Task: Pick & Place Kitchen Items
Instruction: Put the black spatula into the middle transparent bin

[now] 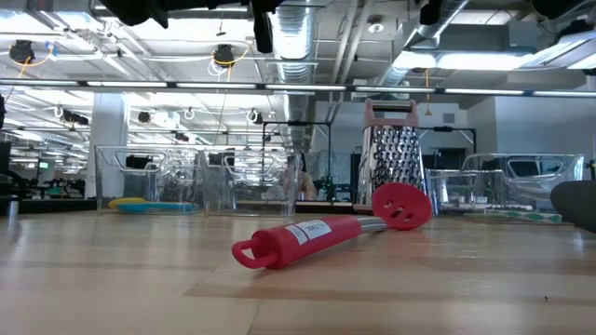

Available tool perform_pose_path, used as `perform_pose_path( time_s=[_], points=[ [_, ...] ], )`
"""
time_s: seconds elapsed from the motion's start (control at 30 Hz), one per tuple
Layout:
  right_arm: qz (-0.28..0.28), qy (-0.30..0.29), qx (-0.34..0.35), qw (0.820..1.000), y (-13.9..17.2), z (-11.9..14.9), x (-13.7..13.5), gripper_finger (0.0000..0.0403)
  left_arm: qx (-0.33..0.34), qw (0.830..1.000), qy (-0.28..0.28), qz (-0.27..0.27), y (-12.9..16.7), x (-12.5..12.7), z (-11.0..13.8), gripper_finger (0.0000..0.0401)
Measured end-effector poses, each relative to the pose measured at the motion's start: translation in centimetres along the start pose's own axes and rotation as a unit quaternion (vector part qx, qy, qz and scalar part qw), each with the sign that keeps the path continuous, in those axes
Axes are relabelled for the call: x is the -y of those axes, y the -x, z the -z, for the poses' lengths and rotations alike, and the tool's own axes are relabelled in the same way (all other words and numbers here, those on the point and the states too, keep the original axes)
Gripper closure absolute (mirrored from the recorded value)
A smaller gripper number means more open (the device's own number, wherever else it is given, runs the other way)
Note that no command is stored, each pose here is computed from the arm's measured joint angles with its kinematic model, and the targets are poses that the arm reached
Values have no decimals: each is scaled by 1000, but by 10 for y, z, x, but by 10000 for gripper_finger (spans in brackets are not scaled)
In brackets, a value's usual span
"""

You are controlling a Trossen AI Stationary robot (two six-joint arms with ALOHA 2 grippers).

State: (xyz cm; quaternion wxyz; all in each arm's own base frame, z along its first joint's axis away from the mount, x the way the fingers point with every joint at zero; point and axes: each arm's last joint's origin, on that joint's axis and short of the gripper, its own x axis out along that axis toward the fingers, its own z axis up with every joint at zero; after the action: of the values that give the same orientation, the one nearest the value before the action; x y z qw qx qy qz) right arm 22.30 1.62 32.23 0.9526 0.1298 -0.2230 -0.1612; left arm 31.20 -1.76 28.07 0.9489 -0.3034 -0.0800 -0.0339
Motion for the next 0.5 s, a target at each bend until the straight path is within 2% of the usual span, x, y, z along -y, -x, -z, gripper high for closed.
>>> perform_pose_path(
  time_s=[0.13, 0.3, 0.5],
  points=[
    [0, 2, 0, 1000, 0, 0, 0, 265, 3, 1000, -1, 0, 0, -1, -1, 377],
    [0, 3, 0, 1000, 0, 0, 0, 378, 6, 1000, -2, -4, 0, -2, -2, 377],
    [-3, 8, 8, 1000, 0, -2, -1, 397, 7, 1000, -4, -4, 0, -2, -3, 369]
  ],
)
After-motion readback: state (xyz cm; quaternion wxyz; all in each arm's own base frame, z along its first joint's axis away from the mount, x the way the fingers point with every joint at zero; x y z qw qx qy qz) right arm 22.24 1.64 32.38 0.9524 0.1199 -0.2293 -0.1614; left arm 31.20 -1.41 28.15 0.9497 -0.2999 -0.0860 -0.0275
